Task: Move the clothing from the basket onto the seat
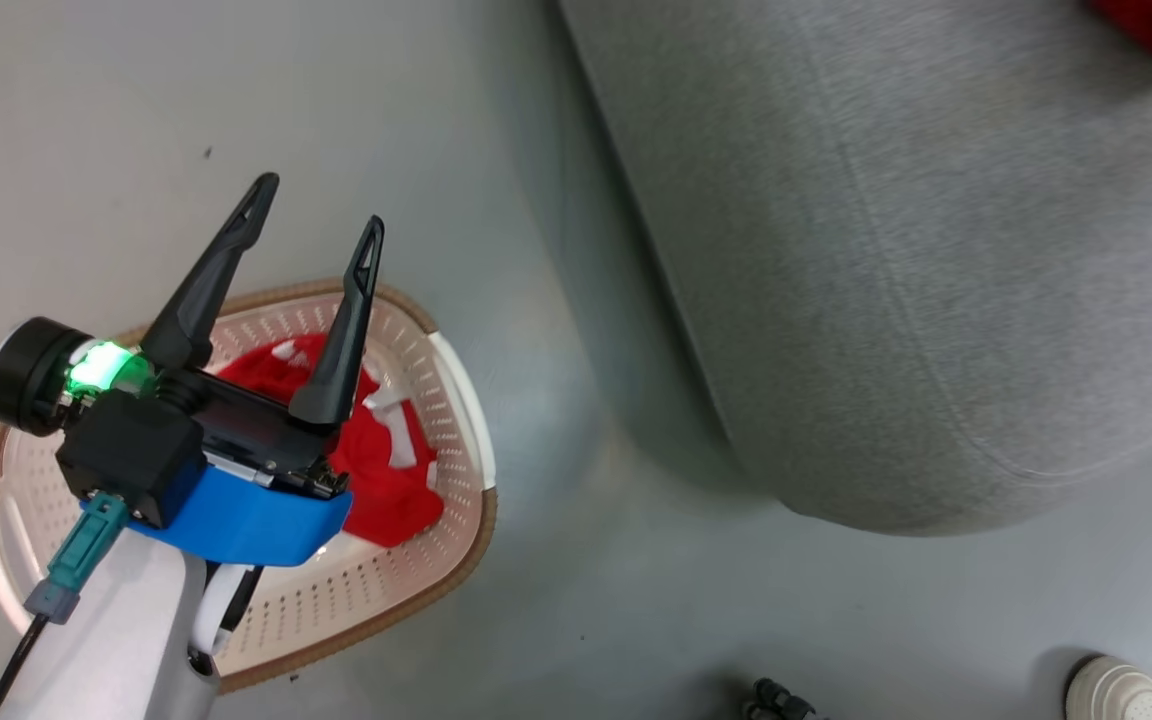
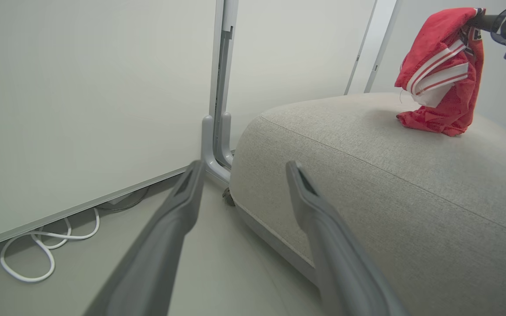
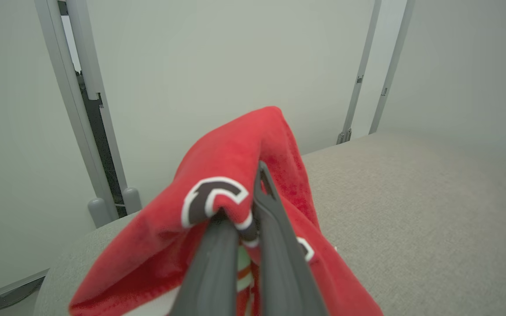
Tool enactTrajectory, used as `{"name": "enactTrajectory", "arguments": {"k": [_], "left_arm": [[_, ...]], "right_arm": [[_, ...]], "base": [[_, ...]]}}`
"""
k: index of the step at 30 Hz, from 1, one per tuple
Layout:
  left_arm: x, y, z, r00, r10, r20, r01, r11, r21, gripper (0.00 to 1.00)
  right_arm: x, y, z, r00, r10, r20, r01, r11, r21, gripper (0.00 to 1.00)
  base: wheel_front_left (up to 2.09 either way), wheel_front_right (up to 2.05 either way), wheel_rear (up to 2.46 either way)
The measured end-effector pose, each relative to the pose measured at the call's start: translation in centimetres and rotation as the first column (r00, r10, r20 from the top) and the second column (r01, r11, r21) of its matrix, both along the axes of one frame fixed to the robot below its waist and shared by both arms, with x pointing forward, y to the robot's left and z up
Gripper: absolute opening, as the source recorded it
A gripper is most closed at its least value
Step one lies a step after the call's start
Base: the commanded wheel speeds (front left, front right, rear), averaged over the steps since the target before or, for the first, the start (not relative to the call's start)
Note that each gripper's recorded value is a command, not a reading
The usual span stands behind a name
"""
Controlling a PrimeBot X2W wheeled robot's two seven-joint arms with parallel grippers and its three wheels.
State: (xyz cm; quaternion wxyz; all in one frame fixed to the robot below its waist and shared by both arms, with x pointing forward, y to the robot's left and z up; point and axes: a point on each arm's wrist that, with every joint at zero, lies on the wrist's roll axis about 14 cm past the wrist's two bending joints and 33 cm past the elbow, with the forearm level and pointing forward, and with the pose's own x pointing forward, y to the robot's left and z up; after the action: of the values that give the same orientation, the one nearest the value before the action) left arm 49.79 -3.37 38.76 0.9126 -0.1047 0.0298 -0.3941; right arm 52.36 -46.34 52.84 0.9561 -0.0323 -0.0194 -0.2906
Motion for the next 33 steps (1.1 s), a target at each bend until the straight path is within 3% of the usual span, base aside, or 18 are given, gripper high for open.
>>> {"name": "enactTrajectory", "arguments": {"k": [9, 14, 15, 16, 17, 33], "left_arm": [[0.3, 1.8, -2.6, 0.998, 0.037, -0.043, -0.035, 0.999, 0.032, 1.00], [0.2, 2.0, -2.4, 0.998, 0.048, -0.039, -0.047, 0.998, 0.033, 1.00], [0.2, 2.0, -2.4, 0.998, 0.048, -0.039, -0.047, 0.998, 0.033, 1.00], [0.3, 2.1, -2.2, 0.998, 0.052, -0.037, -0.051, 0.998, 0.031, 1.00], [0.3, 2.1, -2.2, 0.998, 0.054, -0.037, -0.053, 0.998, 0.031, 1.00], [-0.2, 1.9, -0.9, 0.998, 0.056, -0.027, -0.055, 0.998, 0.027, 1.00]], "right_arm": [[0.0, 1.4, -10.4, 0.973, 0.002, -0.230, 0.017, 0.996, 0.084, 0.00], [-1.0, 1.6, -12.6, 0.957, -0.005, -0.291, 0.040, 0.992, 0.116, 0.00], [-1.0, 1.6, -12.6, 0.957, -0.005, -0.291, 0.040, 0.992, 0.116, 0.07], [-1.0, 1.8, -12.8, 0.953, 0.003, -0.302, 0.034, 0.993, 0.116, 0.56], [-0.9, 1.9, -12.9, 0.953, 0.006, -0.304, 0.032, 0.992, 0.118, 1.00], [-0.4, 3.0, -10.9, 0.961, 0.035, -0.274, -0.007, 0.995, 0.104, 1.00]], "base": [[0.00, 0.00, 0.00], [0.00, 0.00, 0.00], [0.00, 0.00, 0.00], [0.00, 0.00, 0.00], [0.00, 0.00, 0.00], [0.00, 0.00, 0.00]]}}
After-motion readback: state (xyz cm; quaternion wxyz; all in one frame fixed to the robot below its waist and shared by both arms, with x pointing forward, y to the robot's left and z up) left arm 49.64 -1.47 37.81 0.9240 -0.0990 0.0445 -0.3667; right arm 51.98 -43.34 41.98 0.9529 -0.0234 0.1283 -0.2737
